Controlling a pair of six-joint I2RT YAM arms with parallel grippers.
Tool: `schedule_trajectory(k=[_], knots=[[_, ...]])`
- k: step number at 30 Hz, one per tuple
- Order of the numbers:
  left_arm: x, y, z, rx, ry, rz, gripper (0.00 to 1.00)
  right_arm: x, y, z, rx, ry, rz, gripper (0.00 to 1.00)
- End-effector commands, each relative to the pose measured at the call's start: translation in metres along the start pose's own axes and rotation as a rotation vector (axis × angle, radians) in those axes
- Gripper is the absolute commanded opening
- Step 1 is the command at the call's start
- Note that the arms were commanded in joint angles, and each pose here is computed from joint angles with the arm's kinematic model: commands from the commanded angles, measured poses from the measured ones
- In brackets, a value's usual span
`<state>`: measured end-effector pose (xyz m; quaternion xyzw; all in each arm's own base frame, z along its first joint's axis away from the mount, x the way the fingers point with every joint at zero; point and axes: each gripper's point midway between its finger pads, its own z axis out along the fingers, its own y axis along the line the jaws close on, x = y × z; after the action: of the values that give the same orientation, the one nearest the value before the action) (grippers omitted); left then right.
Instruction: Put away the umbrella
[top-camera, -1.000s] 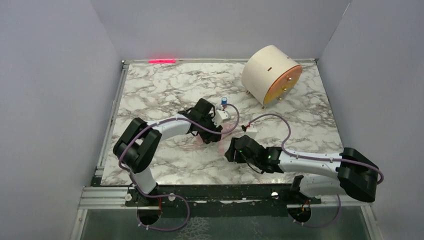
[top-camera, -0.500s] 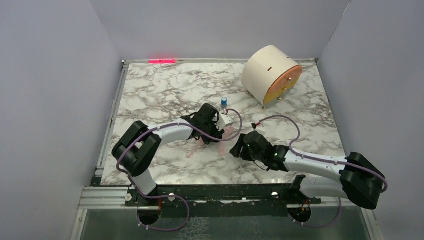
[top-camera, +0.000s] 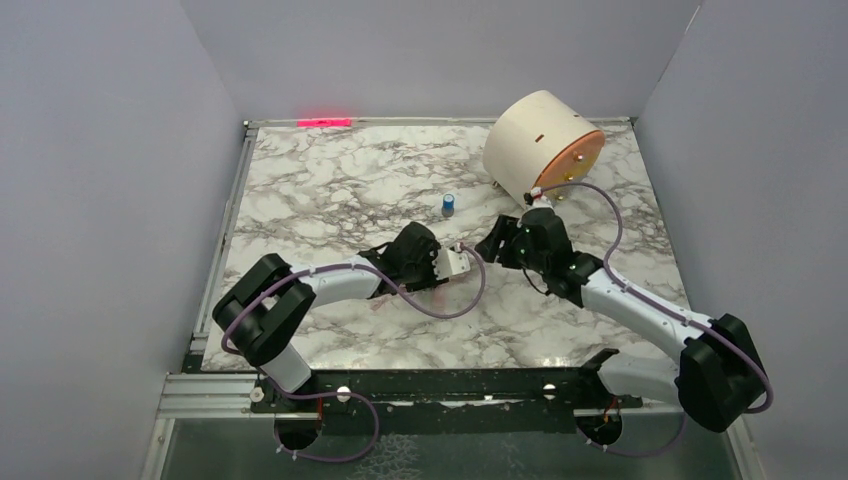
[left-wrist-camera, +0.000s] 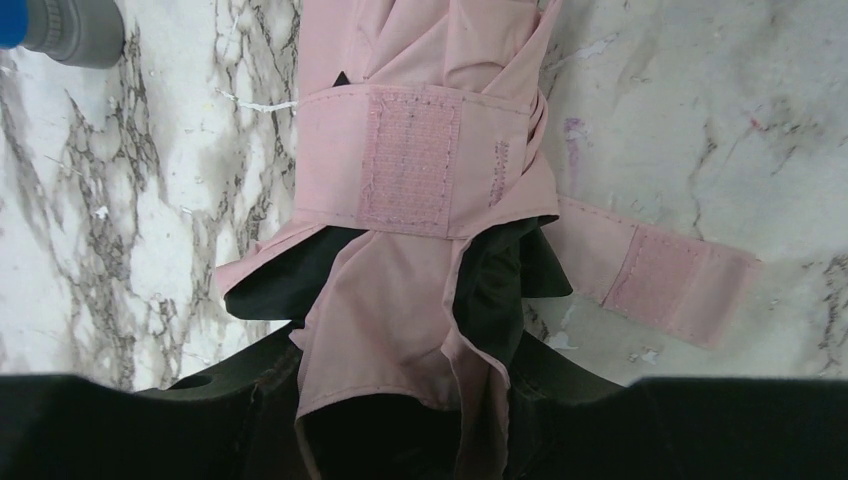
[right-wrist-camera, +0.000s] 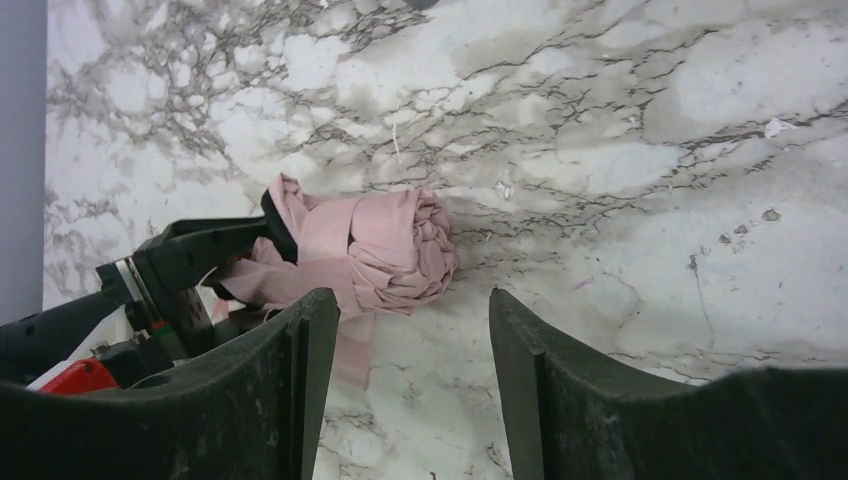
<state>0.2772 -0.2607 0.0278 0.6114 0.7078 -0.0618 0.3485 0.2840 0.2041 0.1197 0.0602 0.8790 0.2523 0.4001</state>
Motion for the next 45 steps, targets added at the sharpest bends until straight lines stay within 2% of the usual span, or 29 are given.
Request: schedule_trajectory(k=[1, 6, 10, 16, 22, 27, 30, 36, 44, 45], knots=[[0.075, -0.015, 0.001, 0.045, 0.263, 0.122, 0.00, 0.021, 0.003, -0.003, -0.041, 0.133, -0.081, 0.62], [0.067, -0.033, 0.005, 0.180, 0.229, 0.034, 0.00, 0.048, -0.004, -0.017, -0.111, 0.146, -0.040, 0.62], [0.065, -0.037, 0.006, 0.185, 0.252, -0.110, 0.00, 0.063, -0.011, -0.023, -0.158, 0.084, -0.037, 0.63], [0.080, -0.047, 0.002, 0.213, 0.368, -0.210, 0.00, 0.081, 0.014, -0.025, -0.166, -0.027, -0.214, 0.67], [0.078, -0.052, 0.002, 0.236, 0.356, -0.227, 0.00, 0.100, 0.038, -0.003, -0.174, -0.026, -0.364, 0.77], [0.080, -0.054, 0.003, 0.244, 0.369, -0.232, 0.00, 0.110, 0.061, 0.013, -0.154, -0.065, -0.500, 0.79], [0.082, -0.056, 0.005, 0.255, 0.386, -0.252, 0.00, 0.117, 0.068, 0.020, -0.155, -0.076, -0.509, 0.80], [0.081, -0.060, 0.005, 0.277, 0.386, -0.255, 0.00, 0.135, 0.063, 0.036, -0.088, -0.070, -0.545, 0.76], [0.081, -0.058, 0.004, 0.275, 0.385, -0.251, 0.00, 0.150, 0.034, 0.048, 0.124, -0.002, -0.584, 0.67], [0.081, -0.058, 0.003, 0.273, 0.384, -0.249, 0.00, 0.162, 0.017, 0.046, 0.179, 0.065, -0.586, 0.59]])
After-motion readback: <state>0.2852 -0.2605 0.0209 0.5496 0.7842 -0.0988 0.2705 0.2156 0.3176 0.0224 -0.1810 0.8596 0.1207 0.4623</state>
